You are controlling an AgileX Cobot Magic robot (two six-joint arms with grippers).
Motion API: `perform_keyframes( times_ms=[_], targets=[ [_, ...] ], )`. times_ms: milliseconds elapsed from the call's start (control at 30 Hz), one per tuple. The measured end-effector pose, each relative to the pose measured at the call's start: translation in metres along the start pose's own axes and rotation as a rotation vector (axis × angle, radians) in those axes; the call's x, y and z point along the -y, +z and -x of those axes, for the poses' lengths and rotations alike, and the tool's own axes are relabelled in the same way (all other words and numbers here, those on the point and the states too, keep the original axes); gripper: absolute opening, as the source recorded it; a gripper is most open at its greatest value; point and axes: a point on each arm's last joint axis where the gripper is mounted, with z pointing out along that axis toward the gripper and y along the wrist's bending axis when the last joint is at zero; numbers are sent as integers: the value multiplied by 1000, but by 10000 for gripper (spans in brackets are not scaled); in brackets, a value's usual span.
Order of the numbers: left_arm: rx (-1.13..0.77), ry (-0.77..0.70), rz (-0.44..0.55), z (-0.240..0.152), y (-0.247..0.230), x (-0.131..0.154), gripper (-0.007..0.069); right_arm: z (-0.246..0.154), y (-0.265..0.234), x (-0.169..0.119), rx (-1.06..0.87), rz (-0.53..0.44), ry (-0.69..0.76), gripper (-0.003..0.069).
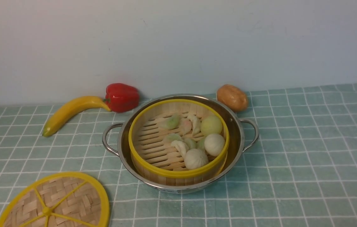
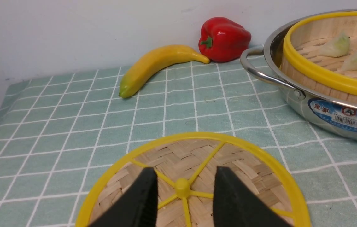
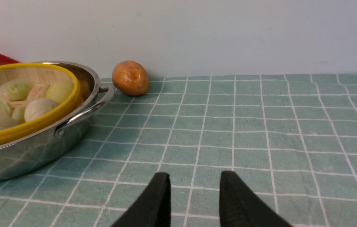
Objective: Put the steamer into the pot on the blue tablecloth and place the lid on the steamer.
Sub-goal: 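Grasp the bamboo steamer lid lying on the table by its centre knob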
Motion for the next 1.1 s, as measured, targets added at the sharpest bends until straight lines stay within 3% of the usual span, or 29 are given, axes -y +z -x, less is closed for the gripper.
perform_keyframes(
  times_ms=[833, 1100],
  targets=[
    [2, -1, 0, 0, 0, 0, 244, 0, 0, 0, 0, 1, 6, 240],
    [101, -418, -91, 11, -1, 6, 244, 0, 0, 0, 0, 1, 6, 242]
  ],
)
